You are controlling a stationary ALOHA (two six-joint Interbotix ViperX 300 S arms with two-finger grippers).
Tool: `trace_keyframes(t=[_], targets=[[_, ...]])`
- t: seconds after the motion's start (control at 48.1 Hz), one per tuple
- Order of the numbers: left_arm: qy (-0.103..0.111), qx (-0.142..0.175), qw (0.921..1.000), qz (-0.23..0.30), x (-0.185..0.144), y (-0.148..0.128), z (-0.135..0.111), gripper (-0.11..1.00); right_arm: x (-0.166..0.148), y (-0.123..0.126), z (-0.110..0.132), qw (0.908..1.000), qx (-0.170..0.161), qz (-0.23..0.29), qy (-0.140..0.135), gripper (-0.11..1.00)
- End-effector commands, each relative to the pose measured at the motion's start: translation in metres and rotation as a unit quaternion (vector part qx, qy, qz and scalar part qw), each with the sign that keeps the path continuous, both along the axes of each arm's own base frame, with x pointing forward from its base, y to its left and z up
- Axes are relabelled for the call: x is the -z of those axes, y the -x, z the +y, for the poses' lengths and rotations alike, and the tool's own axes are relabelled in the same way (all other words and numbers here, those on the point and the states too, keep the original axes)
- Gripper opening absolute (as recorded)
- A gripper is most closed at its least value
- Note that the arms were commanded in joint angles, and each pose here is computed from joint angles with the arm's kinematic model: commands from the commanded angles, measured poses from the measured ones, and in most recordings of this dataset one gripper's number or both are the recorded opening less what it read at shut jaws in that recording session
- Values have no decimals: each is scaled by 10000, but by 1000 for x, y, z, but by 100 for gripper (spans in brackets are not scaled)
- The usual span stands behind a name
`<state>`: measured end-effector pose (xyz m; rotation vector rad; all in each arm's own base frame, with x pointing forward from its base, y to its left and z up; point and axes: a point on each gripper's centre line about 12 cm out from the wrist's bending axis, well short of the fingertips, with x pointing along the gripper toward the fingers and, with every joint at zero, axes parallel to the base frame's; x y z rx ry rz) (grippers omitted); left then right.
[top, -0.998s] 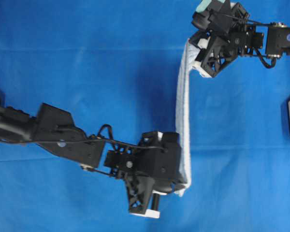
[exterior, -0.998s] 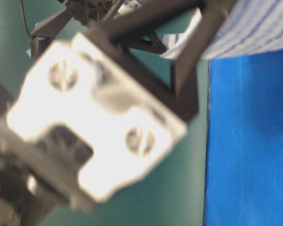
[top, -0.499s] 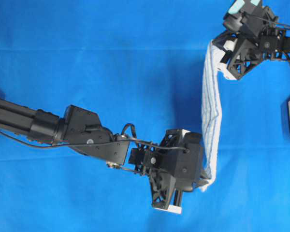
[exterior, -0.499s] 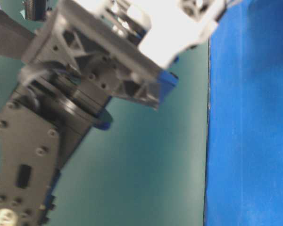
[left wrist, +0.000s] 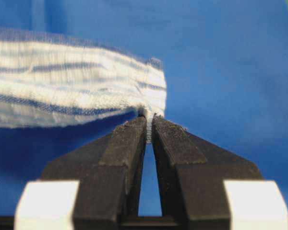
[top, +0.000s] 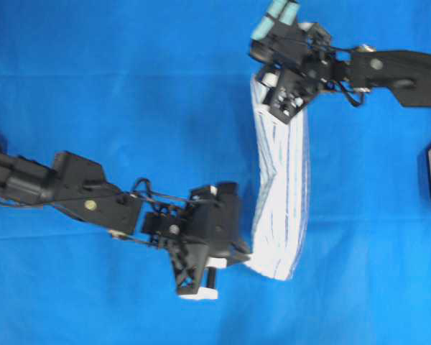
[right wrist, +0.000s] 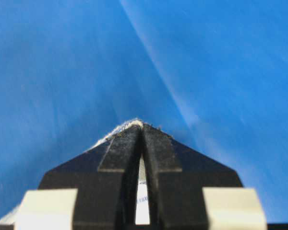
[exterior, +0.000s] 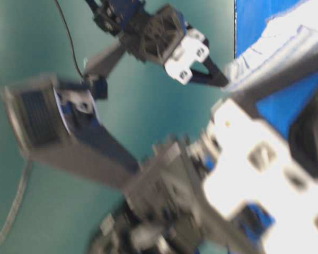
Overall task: Fold the blue towel.
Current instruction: 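Lift the strip and rotate it vertical, right gripper moving to the top, then lower the strip onto the table and open both grippers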
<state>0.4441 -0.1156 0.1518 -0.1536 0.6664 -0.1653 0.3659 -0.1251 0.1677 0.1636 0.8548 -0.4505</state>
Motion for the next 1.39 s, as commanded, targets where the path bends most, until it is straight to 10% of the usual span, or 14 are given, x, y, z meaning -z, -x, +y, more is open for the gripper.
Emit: trace_keyframes(t=[0.0,0.541,0.644,0.832,1.372], targets=[[125,-17,9996,-237,-16,8,-1,3,-13,-15,-1,9997,-84,-210,89,2],[122,-17,9998,-158,-9,13,-1,6,-12,-21,4,9994,-239,-220,137,2],[144,51,9997,-183,-10,12,-8,29,-14,-22,2,9993,-235,-268,148,6],[169,184,9995,-191,-11,14,-21,82,-17,-25,-2,9984,-299,-436,220,53],[261,7,9995,-199,-60,63,5,75,-58,28,33,9948,-517,-805,334,53]])
